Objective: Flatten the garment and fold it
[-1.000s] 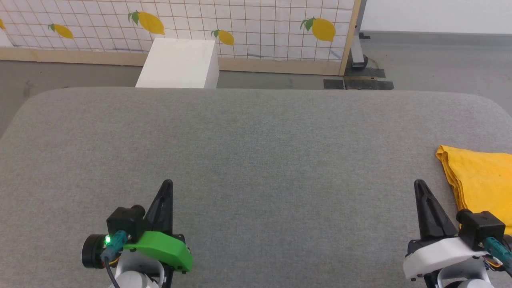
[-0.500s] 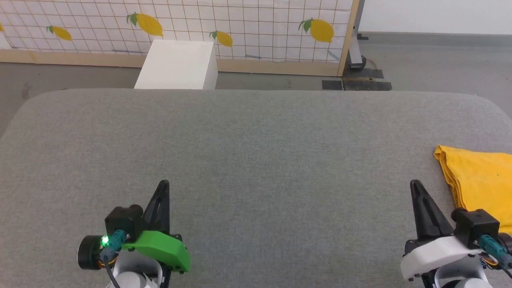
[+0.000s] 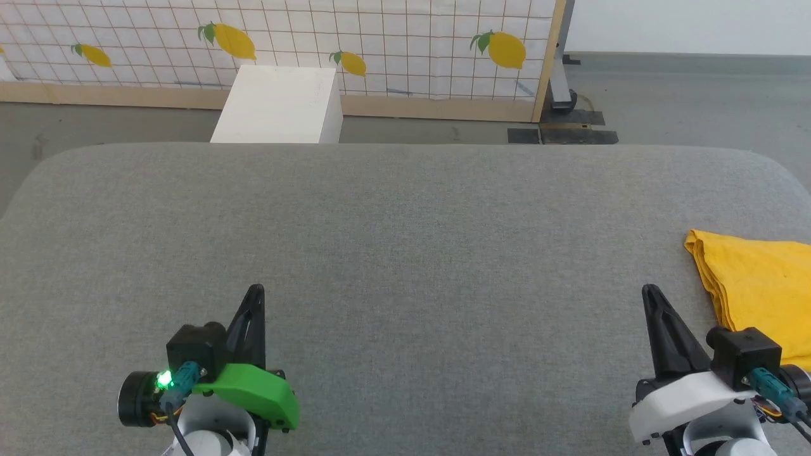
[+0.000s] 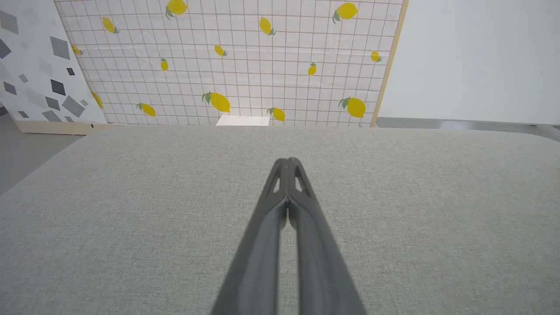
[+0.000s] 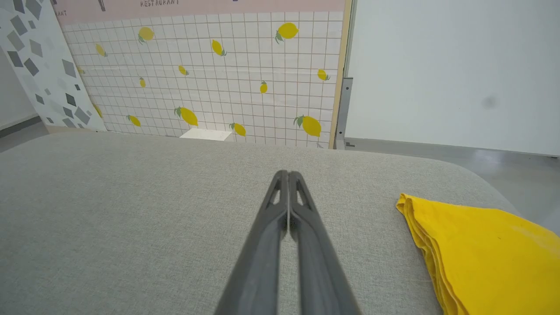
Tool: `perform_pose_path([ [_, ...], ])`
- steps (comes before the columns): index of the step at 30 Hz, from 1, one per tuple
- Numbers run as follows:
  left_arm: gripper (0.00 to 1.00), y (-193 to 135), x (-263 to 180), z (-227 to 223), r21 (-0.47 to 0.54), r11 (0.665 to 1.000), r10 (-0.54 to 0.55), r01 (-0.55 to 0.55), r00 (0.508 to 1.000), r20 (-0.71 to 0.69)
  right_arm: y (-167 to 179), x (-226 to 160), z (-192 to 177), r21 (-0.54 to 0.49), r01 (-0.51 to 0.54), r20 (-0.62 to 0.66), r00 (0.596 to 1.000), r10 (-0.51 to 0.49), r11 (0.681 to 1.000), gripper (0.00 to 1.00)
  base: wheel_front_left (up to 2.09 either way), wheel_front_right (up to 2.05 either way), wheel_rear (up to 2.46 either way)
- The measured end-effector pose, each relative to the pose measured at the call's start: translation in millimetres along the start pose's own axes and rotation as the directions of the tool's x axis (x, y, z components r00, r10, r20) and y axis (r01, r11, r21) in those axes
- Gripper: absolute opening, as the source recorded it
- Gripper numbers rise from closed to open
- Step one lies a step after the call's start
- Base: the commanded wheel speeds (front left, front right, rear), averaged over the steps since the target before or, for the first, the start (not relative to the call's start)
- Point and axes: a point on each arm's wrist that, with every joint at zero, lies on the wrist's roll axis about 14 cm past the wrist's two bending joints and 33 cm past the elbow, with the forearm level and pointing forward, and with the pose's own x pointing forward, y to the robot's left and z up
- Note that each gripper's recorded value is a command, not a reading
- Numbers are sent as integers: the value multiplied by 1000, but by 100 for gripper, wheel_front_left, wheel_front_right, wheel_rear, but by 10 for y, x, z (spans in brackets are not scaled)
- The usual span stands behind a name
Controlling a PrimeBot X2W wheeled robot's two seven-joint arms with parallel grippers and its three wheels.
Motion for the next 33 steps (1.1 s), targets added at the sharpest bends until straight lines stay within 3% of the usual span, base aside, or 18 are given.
perform_pose_path([
  [33, 0, 74, -12, 86, 70, 997, 44, -43, 999, -14, 73, 12, 32, -39, -22, -24, 999, 22, 999, 0, 0, 0, 0],
])
